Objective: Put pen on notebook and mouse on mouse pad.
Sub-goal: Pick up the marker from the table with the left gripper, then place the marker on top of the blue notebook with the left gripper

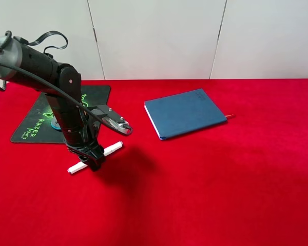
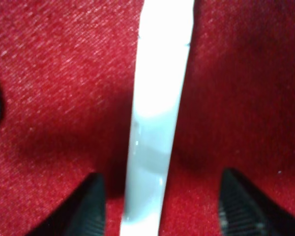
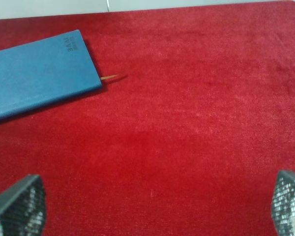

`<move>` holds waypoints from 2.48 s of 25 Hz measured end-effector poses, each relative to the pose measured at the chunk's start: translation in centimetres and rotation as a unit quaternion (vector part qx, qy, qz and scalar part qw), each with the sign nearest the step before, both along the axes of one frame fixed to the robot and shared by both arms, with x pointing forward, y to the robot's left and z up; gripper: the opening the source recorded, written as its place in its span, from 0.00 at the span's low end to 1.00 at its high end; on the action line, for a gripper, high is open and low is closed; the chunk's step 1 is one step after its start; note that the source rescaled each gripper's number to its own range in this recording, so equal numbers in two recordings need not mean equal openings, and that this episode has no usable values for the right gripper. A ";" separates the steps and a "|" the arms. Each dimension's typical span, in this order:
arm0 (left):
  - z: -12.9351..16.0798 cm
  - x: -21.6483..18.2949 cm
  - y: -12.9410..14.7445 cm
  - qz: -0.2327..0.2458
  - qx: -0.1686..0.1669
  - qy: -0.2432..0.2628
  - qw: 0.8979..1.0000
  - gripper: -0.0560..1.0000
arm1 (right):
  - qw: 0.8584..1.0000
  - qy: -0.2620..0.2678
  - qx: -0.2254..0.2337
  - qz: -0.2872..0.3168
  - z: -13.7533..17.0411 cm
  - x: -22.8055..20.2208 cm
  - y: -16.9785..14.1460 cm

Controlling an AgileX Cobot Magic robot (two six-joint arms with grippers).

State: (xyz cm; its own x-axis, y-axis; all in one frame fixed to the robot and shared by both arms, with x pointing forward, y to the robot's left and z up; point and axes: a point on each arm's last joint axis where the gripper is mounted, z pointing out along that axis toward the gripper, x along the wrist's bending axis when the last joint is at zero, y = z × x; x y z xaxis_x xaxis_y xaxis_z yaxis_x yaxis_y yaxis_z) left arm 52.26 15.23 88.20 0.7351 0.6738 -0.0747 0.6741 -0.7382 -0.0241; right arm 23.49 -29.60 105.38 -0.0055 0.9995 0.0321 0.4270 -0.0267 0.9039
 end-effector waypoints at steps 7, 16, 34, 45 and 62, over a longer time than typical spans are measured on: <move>0.0 0.0 0.0 0.000 0.000 0.000 1.000 0.05 | 1.000 0.000 0.000 0.000 0.0 0.0 0.0; 0.0 0.0 0.0 0.000 0.001 0.002 1.000 0.05 | 1.000 0.000 0.000 0.000 0.0 0.0 0.0; 9.7 -1.1 0.4 -0.007 -0.032 -0.050 0.998 0.05 | 1.000 0.000 0.000 0.000 0.0 0.0 0.0; 13.1 3.8 -2.1 -0.012 -0.050 -0.081 0.995 0.05 | 1.000 0.000 0.000 0.000 0.0 0.0 0.0; 9.6 11.2 -14.6 -0.099 -0.080 -0.106 0.986 0.05 | 1.000 0.000 0.000 0.000 0.0 0.0 0.0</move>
State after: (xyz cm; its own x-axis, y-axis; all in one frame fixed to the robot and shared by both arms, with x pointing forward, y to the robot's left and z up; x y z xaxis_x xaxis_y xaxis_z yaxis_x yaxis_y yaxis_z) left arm 63.51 0.60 97.85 0.8617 0.5075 0.0017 0.4936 -0.8388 0.2298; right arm 23.49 -29.60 105.38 -0.0055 0.9995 0.0321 0.4270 -0.0267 0.9039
